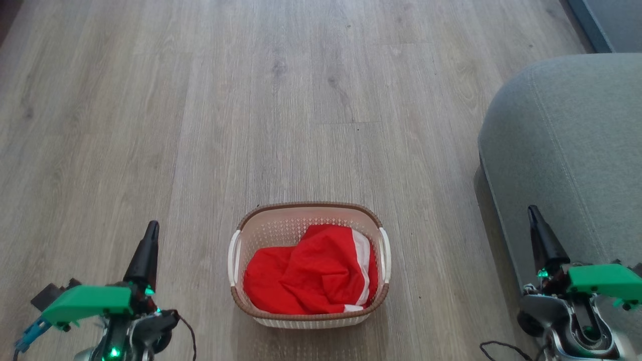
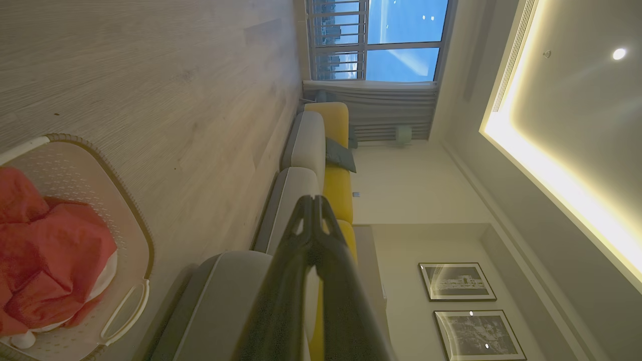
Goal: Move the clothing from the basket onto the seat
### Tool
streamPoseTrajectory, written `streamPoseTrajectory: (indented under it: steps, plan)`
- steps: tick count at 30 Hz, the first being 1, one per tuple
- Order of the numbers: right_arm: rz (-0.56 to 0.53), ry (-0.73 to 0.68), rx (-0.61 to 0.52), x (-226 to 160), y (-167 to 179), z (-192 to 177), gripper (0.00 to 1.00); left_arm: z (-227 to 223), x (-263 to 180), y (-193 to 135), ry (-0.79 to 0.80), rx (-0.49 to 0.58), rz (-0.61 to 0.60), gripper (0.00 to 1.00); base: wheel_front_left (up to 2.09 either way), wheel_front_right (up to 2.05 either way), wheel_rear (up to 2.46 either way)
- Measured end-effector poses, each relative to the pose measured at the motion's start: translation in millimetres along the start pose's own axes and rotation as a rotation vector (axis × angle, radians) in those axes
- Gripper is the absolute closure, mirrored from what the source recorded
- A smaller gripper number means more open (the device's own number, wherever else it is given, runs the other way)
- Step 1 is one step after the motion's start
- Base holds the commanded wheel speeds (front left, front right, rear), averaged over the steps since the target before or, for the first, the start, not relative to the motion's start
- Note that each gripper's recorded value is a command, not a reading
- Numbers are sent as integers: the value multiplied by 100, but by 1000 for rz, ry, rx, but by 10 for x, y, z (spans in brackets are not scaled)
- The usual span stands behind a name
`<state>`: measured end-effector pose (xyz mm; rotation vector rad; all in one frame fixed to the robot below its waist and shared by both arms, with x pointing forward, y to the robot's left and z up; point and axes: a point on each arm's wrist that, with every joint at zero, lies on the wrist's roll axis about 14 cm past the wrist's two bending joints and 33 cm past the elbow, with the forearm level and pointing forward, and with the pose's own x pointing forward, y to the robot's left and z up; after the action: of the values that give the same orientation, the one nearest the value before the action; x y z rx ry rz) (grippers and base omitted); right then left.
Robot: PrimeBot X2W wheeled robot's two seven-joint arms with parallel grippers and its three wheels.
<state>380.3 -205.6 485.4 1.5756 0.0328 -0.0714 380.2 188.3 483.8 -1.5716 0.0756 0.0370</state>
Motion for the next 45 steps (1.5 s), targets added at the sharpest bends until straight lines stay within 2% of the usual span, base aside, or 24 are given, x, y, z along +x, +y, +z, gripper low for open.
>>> streamPoseTrajectory:
  steps: [15,16,23,38,45]
  plan:
    - [-3,0,1,-1,-9,-3,100,-1,-1,8,0,0,2,100,0,0,0]
    - [-18,1,3,-10,-57,-7,0,-4,-12,55,0,-2,17,0,0,0,0]
    - [-173,-1,23,-247,-577,-40,0,-31,-276,598,-1,-18,180,0,0,0,0]
    - [-139,14,-10,-110,-450,-125,0,-26,-152,491,-17,1,151,0,0,0,0]
    - [-131,25,-61,-35,-407,-175,0,-75,-86,446,-6,64,141,0,0,0,0]
